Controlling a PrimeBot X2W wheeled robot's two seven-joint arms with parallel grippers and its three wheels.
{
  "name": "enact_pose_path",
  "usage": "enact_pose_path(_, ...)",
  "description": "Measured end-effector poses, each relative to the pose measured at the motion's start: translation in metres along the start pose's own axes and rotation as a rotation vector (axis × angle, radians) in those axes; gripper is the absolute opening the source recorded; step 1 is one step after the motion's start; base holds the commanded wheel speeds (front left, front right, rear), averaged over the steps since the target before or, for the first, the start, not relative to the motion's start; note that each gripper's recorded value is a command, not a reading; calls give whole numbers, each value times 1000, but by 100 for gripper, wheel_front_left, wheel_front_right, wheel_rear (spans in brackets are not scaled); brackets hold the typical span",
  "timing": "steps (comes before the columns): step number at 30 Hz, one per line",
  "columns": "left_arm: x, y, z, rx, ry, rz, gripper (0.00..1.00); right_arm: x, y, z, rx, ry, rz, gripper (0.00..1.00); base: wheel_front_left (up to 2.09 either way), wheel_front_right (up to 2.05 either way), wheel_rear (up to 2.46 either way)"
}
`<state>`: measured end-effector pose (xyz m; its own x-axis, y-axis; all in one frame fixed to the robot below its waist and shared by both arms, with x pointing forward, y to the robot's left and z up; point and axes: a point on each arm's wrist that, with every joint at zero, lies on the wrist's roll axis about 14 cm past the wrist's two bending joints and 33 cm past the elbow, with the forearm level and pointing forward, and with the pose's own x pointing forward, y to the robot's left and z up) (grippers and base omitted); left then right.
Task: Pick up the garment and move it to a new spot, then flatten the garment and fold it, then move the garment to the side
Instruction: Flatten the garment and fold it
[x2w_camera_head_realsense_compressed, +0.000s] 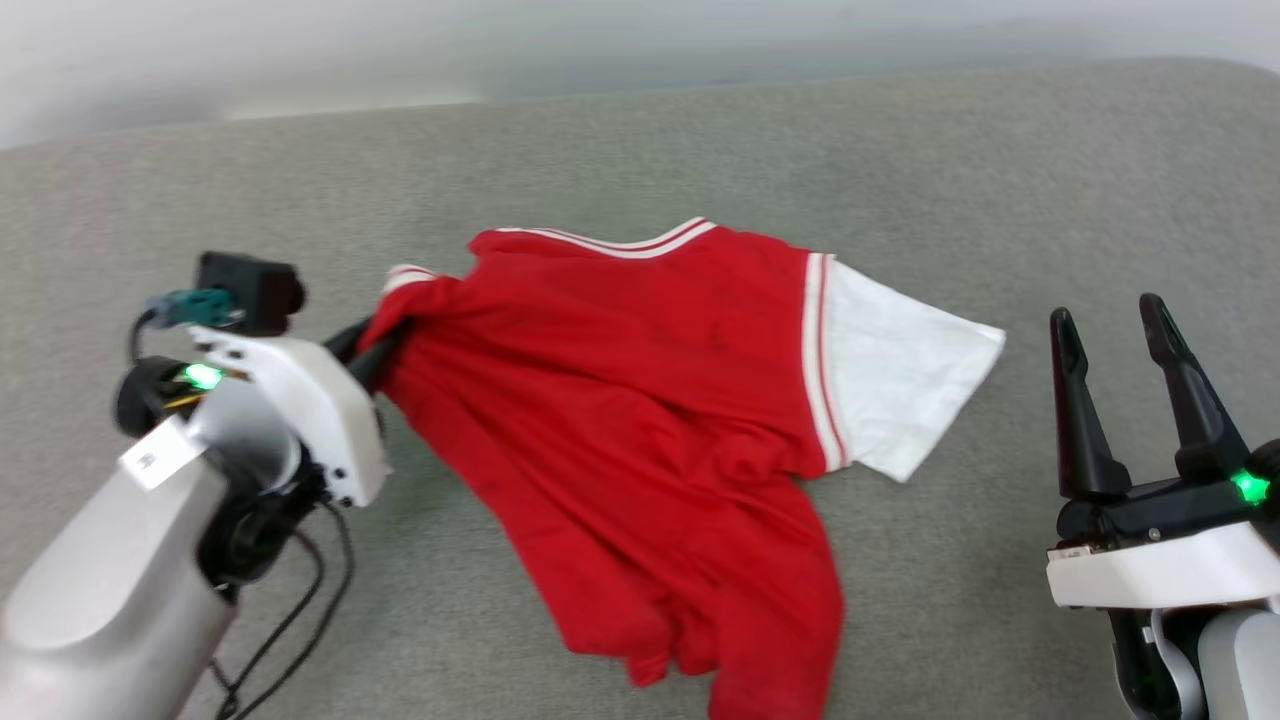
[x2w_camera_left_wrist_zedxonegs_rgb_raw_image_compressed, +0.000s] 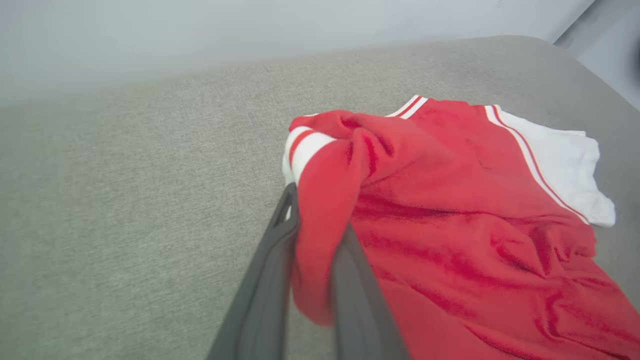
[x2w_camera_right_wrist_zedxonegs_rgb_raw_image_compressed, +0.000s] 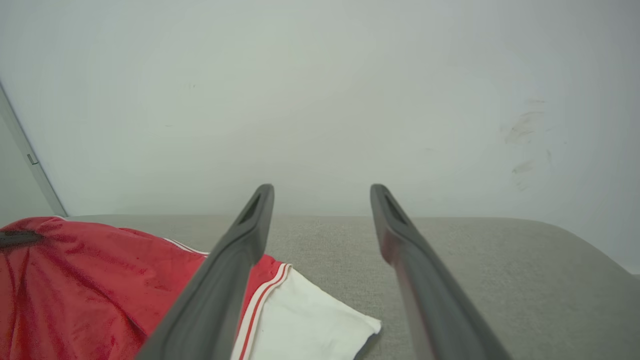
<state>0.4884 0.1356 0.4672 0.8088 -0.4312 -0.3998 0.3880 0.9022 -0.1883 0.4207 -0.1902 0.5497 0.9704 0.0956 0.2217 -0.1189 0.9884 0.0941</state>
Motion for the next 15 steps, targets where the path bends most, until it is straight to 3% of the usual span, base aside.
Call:
enact_pose_path(6, -37, 20, 24, 113, -124, 124, 0, 5, 16, -4, 22, 10, 44, 100, 0, 0, 0)
enact_pose_path(15, -22, -61, -77, 113, 173, -96, 0, -1, 10, -11, 24, 41, 23, 100, 0, 0, 0)
